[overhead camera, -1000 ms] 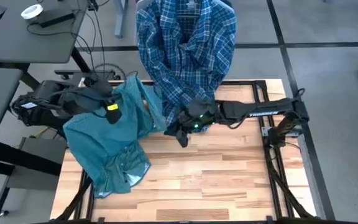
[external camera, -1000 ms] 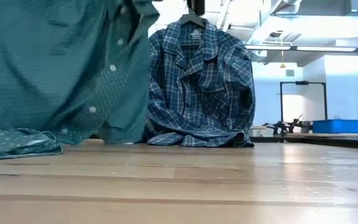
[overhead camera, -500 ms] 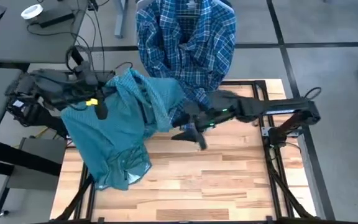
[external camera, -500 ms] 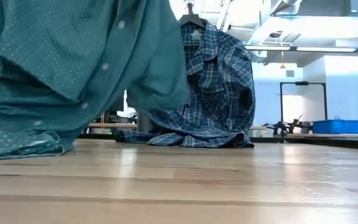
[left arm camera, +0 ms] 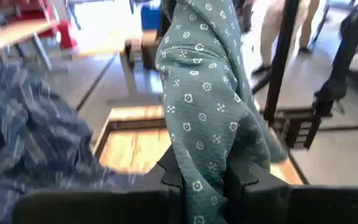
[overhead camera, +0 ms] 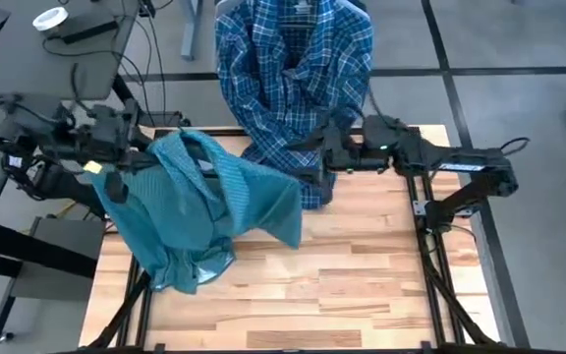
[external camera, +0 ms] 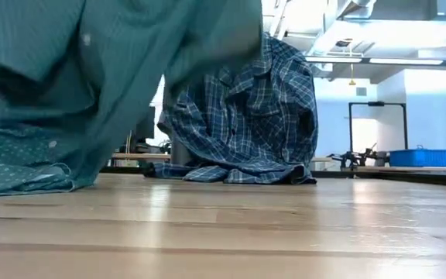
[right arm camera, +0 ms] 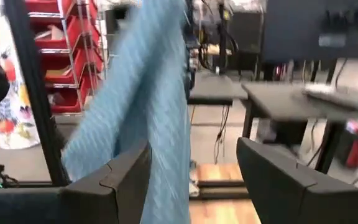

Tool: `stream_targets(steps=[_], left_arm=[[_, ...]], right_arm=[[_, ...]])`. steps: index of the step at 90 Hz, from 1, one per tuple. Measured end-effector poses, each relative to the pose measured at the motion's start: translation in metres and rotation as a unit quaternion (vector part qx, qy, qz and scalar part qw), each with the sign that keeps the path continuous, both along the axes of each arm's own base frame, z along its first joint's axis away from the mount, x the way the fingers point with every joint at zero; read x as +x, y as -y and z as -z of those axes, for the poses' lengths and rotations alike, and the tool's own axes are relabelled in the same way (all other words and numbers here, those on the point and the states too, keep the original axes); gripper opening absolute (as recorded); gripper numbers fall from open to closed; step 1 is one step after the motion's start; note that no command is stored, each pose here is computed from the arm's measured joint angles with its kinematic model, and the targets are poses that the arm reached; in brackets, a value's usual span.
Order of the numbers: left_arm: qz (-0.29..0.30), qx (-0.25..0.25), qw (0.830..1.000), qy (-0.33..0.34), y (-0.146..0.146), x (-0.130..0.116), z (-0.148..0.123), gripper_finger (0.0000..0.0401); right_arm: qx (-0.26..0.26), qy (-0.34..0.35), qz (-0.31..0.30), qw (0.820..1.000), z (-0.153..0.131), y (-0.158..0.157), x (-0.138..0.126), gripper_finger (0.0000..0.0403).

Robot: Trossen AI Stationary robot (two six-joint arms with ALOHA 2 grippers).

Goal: Hang clothes
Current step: Put the green polo shirt on the gray hanger

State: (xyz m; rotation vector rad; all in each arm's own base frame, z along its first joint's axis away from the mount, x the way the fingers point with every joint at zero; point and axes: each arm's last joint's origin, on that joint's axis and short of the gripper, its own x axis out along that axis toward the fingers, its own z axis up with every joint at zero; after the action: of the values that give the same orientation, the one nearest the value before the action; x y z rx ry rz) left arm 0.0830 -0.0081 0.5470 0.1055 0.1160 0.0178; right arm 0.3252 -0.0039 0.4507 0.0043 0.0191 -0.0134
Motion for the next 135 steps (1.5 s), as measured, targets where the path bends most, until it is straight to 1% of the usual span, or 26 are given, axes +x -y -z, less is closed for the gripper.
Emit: stream_targets(steps=[11,18,24,38,46,51,57,61,67,71,81,86,96,104,114,123,135], left_arm=[[0.002,0.007,1.0,-0.01,0.0,0.0,0.002,0.0025],[0.003,0.014,1.0,-0.008,0.0,0.002,0.001,0.0025],[0.004,0.019,1.0,-0.011,0.001,0.003,0.002,0.0025],[0.005,0.03,1.0,0.002,0.001,0.006,-0.001,0.0025],[0.004,0.037,0.999,0.012,0.001,0.006,-0.003,0.0025],[0.002,0.044,0.999,0.01,0.001,0.007,-0.002,0.0025],[-0.002,0.045,0.999,0.006,0.001,0.009,-0.002,0.0025],[-0.005,0.043,0.999,0.006,0.0,0.009,-0.002,0.0025],[-0.011,0.038,0.999,0.008,-0.001,0.01,-0.002,0.0026],[-0.018,0.029,0.999,0.007,-0.001,0.012,-0.002,0.0032],[-0.03,0.014,0.999,-0.002,-0.002,0.012,0.0,0.0063],[-0.035,0.003,0.999,-0.027,-0.003,0.013,0.005,0.0078],[-0.086,-0.037,0.993,-0.075,-0.006,0.011,0.015,0.0098],[-0.133,-0.059,0.982,-0.122,-0.008,0.008,0.025,0.0105],[-0.183,-0.087,0.967,-0.156,-0.011,0.002,0.034,0.0112],[-0.232,-0.097,0.95,-0.186,-0.014,-0.003,0.041,0.0125],[-0.287,-0.097,0.933,-0.194,-0.019,-0.007,0.044,0.0144]], right_arm=[[0.005,-0.009,-0.004,1.0,0.011,-0.002,0.014,0.0221],[0.026,0.006,-0.011,1.0,0.01,-0.002,0.017,0.0221],[0.04,0.004,-0.016,0.999,0.01,-0.002,0.017,0.0221],[0.042,-0.01,-0.017,0.999,0.017,-0.002,0.023,0.0219],[0.038,-0.008,-0.02,0.999,0.019,-0.002,0.027,0.0207],[0.036,-0.014,-0.024,0.999,0.021,-0.001,0.028,0.0192],[0.036,-0.018,-0.029,0.999,0.022,-0.002,0.029,0.0158],[0.035,-0.018,-0.03,0.999,0.022,-0.001,0.029,0.0126],[0.036,-0.016,-0.041,0.998,0.021,0.002,0.028,0.0066],[0.032,-0.016,-0.051,0.998,0.021,0.003,0.028,0.0032],[0.045,-0.02,-0.053,0.997,0.022,0.007,0.028,0.0027],[0.056,-0.028,-0.048,0.997,0.023,0.009,0.026,0.0027],[0.069,-0.048,-0.034,0.996,0.023,0.019,0.02,0.0027],[0.076,-0.056,-0.02,0.995,0.02,0.028,0.011,0.0027],[0.085,-0.061,-0.007,0.994,0.016,0.036,0.003,0.0027],[0.091,-0.076,0.01,0.993,0.015,0.045,-0.007,0.0027],[0.103,-0.072,0.05,0.991,0.009,0.069,-0.022,0.0027]])
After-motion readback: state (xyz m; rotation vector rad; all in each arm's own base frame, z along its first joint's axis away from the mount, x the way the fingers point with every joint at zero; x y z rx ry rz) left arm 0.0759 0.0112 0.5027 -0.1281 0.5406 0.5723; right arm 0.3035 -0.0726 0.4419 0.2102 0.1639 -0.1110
